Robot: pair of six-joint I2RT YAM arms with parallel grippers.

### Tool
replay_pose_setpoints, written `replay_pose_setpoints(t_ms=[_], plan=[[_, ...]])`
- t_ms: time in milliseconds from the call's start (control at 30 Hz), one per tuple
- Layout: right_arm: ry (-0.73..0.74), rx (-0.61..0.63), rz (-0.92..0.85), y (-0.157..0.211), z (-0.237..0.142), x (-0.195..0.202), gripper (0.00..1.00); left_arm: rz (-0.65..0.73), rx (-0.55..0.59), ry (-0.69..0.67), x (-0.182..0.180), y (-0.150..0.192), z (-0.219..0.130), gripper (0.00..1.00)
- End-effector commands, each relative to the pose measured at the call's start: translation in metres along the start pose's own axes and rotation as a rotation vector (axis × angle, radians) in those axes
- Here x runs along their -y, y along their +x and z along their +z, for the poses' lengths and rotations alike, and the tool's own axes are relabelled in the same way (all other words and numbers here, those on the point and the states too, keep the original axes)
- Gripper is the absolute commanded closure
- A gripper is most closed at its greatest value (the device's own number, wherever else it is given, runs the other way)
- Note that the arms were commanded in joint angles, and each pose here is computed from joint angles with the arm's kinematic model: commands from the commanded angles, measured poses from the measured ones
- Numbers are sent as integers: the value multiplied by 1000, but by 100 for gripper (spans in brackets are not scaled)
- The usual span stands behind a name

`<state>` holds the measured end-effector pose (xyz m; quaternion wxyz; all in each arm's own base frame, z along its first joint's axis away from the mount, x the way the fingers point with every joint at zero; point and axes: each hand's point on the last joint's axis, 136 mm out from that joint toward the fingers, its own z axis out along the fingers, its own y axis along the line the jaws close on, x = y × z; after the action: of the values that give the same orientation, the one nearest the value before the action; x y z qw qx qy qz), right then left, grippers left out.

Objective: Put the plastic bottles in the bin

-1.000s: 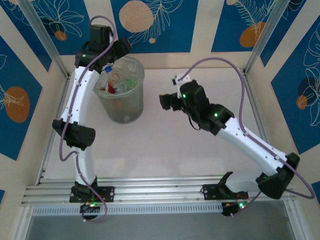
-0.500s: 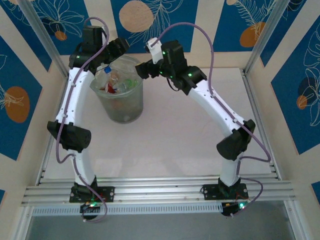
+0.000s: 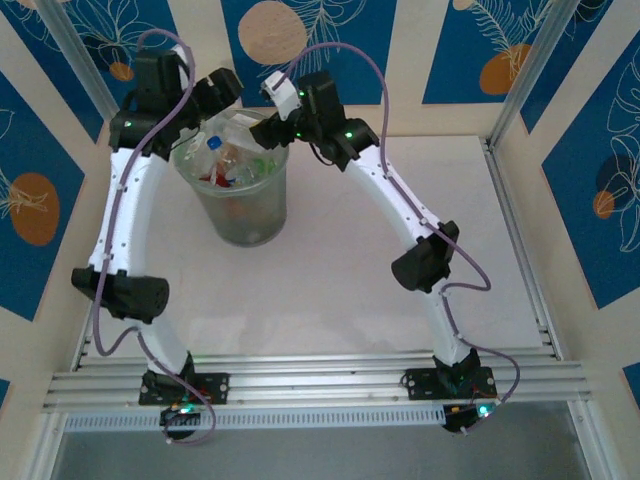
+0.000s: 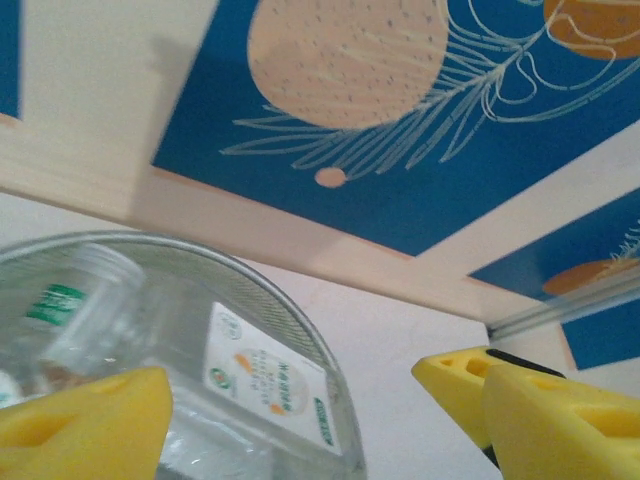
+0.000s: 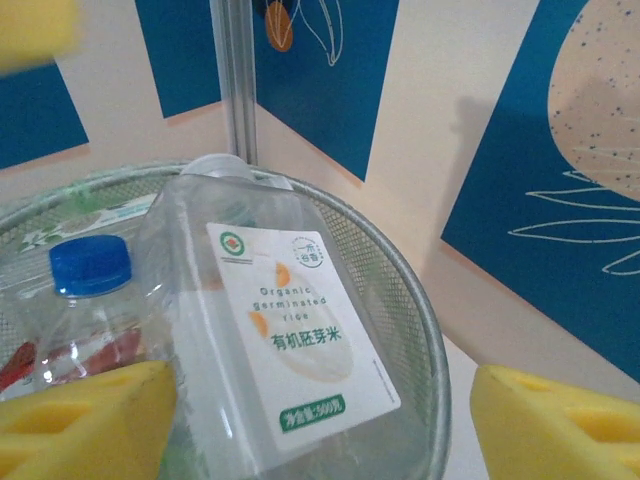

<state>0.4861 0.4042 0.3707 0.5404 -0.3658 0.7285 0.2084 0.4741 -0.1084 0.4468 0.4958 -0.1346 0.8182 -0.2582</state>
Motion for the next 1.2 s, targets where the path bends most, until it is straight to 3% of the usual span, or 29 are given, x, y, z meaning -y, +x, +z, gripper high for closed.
replay_pose_setpoints(t_ms=[0,200,433,700,967,1167], plan=[[-38,-3,0,1,3,-6,35,35,60,-117,-31,-11,-18,18],[-92,-62,24,22,11,-18,55,28,126,-258,-76,-10,-31,15],[-123,-146,35,45,16,-35,63,-35,141,-392,-135,-8,-38,6],[-58,-179,44,53,18,-31,63,-126,21,-188,-153,12,15,6],[-7,-184,47,49,10,-21,63,-234,-53,-111,-152,28,44,26],[6,-191,51,49,7,-18,63,-295,-91,-54,-147,41,54,36]])
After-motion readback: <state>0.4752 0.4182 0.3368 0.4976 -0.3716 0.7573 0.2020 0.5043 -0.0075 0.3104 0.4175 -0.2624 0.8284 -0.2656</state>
